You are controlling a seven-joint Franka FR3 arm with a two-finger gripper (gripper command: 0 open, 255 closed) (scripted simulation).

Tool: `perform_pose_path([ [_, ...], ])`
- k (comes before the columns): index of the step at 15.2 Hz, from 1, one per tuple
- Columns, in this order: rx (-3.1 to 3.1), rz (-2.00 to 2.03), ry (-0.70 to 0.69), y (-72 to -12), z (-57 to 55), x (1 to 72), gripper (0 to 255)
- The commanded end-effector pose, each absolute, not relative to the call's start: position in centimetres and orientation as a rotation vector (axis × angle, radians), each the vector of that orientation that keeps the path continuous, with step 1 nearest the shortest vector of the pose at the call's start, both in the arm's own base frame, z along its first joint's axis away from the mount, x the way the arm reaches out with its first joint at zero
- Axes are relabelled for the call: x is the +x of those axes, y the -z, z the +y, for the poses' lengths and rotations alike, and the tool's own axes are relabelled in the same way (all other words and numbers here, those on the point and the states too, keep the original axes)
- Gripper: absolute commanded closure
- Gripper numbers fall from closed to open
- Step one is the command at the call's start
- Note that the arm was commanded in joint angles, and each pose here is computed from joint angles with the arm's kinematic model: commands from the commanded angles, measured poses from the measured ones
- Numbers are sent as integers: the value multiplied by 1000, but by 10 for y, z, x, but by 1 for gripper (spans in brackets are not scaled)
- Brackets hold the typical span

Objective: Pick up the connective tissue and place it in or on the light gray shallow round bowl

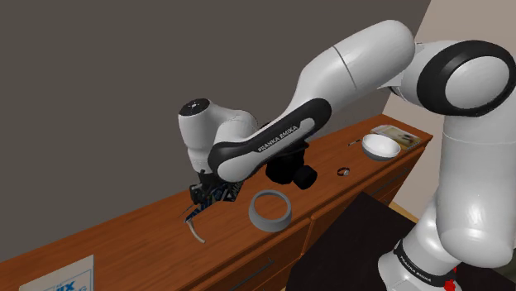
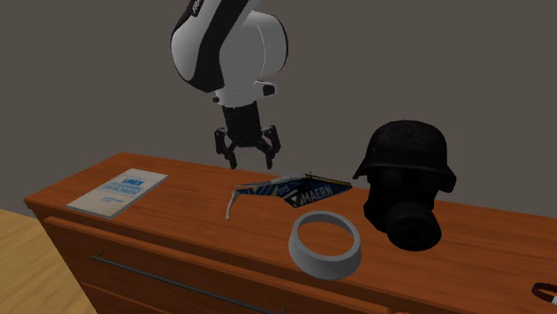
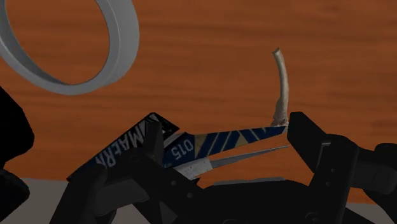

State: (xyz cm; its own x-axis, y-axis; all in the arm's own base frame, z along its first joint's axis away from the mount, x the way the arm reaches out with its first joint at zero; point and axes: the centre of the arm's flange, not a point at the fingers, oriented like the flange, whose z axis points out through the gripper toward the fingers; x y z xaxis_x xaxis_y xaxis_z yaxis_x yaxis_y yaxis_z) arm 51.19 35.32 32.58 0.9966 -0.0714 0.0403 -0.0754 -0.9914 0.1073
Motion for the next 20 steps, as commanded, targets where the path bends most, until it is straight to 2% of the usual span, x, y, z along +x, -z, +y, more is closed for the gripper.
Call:
perform_pose_path([
  [1,3026,-126,-54,-311,374,524,0],
  [7,3016,-157,-47,-268,427,562,0],
  [14,3016,-157,-47,-232,423,563,0],
  [20,3016,-157,-47,-229,423,563,0],
])
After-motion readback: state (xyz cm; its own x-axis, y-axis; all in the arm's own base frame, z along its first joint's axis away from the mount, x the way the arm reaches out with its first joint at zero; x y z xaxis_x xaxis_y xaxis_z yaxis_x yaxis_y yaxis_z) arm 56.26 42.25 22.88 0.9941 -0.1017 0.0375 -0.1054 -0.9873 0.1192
